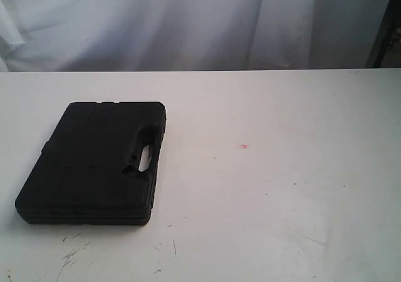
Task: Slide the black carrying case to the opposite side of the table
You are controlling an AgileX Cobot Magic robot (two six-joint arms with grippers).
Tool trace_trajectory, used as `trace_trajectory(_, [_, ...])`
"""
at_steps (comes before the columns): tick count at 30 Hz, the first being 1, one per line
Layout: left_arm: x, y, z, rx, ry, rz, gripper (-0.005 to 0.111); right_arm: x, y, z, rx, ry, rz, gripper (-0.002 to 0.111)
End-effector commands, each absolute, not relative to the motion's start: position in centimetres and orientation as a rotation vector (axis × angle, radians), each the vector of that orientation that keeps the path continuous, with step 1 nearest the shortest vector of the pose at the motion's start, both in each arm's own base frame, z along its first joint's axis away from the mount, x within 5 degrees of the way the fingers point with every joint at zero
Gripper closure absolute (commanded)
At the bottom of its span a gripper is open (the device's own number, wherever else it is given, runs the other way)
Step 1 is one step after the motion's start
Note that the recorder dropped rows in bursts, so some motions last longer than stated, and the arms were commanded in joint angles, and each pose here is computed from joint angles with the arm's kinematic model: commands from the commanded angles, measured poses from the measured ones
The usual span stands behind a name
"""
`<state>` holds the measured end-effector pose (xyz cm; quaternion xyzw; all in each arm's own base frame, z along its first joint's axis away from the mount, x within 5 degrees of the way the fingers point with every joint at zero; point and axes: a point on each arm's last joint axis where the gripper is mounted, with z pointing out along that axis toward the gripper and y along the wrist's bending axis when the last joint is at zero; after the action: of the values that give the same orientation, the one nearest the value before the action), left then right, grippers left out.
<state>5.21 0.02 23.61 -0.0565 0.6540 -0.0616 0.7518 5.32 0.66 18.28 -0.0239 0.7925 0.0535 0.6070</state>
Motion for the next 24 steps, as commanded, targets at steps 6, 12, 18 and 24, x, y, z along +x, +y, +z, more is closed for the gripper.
trace_trajectory(6, [7.5, 0.0, 31.6, -0.154, 1.440, -0.163, 0.107, 5.3, 0.6, 18.2, -0.044, 1.830, 0.122, 0.108])
trace_trajectory(12, [13.2, -0.1, 34.2, -0.175, 1.784, -0.158, 0.107, 5.3, 0.6, 18.2, -0.044, 1.830, 0.122, 0.108])
trace_trajectory(18, [18.4, -0.6, 33.4, -0.239, 2.147, -0.232, 0.107, 5.3, 0.6, 18.2, -0.044, 1.830, 0.122, 0.108])
trace_trajectory(24, [22.0, -0.5, 31.5, -0.250, 2.233, -0.213, 0.107, 5.3, 0.6, 18.2, -0.044, 1.830, 0.122, 0.108])
